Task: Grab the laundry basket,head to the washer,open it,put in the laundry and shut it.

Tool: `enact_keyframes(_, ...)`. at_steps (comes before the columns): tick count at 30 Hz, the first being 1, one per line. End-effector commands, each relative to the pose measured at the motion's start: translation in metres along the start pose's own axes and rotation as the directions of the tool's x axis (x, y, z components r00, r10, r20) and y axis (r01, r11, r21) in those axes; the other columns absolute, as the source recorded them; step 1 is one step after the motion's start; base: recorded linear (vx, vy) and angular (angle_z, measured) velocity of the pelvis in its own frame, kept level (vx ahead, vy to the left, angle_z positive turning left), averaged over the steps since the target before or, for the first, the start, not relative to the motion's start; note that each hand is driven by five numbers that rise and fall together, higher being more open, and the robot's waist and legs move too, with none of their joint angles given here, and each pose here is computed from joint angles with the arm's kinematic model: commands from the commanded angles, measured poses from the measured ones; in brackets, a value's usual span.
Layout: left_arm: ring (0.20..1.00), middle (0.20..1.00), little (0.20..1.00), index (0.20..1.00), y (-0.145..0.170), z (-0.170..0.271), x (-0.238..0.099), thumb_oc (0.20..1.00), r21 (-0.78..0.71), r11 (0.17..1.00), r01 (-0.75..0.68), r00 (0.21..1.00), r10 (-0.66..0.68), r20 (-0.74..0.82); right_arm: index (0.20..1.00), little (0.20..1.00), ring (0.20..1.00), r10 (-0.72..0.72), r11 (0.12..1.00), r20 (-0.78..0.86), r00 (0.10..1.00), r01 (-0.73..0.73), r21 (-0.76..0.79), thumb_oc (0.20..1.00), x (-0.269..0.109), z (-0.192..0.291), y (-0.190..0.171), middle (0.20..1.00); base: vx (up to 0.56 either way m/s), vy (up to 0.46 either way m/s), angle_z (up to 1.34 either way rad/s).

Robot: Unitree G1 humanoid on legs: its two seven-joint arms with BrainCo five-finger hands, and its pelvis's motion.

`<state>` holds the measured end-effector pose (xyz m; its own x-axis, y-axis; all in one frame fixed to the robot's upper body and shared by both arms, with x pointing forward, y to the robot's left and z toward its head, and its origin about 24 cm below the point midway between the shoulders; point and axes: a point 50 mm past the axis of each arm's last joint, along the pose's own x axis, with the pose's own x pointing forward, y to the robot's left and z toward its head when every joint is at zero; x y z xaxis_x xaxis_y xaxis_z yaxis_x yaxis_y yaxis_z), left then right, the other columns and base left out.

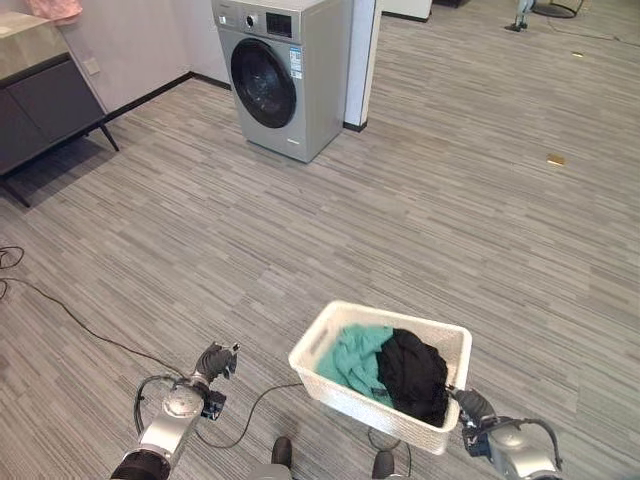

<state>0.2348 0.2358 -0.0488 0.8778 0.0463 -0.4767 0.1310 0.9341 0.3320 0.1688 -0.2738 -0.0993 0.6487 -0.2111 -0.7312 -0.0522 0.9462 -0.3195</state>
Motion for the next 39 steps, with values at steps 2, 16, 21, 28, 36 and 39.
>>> enact_keyframes(2,0.2,0.2,0.2,0.2,0.016,0.042,0.012,0.2,-0.004,0.998,-0.058,0.986,0.058,0.159,0.2,0.2,0.2,-0.055,0.996,0.42,0.906,0.021,0.084,0.2,-0.007,0.099,-0.029,0.2,0.12,0.015,0.07)
enact_keyframes(16,0.2,0.2,0.2,0.2,0.02,0.032,-0.002,0.2,0.037,0.999,-0.027,0.987,0.021,0.157,0.2,0.2,0.2,-0.063,0.998,0.645,0.762,0.048,0.042,0.2,-0.025,0.177,-0.029,0.2,0.25,0.334,-0.13)
enact_keyframes(21,0.2,0.2,0.2,0.2,0.021,0.06,0.005,0.2,0.114,0.993,-0.008,0.974,-0.018,0.225,0.2,0.2,0.2,-0.032,0.999,0.743,0.668,0.051,-0.003,0.2,-0.039,0.225,-0.026,0.2,0.2,0.303,-0.11)
enact_keyframes(28,0.2,0.2,0.2,0.2,0.008,0.122,0.032,0.2,0.161,0.987,-0.018,0.941,-0.038,0.335,0.2,0.2,0.2,-0.016,1.0,0.781,0.625,0.0,0.02,0.2,-0.041,0.262,-0.01,0.2,0.27,0.04,0.03)
enact_keyframes(36,0.2,0.2,0.2,0.2,-0.017,0.155,0.05,0.2,0.219,0.976,0.018,0.932,-0.096,0.35,0.2,0.2,0.2,0.047,0.992,0.729,0.683,-0.12,0.049,0.2,-0.029,0.246,0.006,0.2,0.39,-0.032,0.41)
enact_keyframes(39,0.2,0.2,0.2,0.2,-0.021,0.153,0.052,0.2,0.206,0.978,0.02,0.937,-0.09,0.337,0.2,0.2,0.2,0.065,0.985,0.727,0.684,-0.159,0.062,0.2,-0.028,0.244,0.012,0.2,0.4,-0.14,0.33)
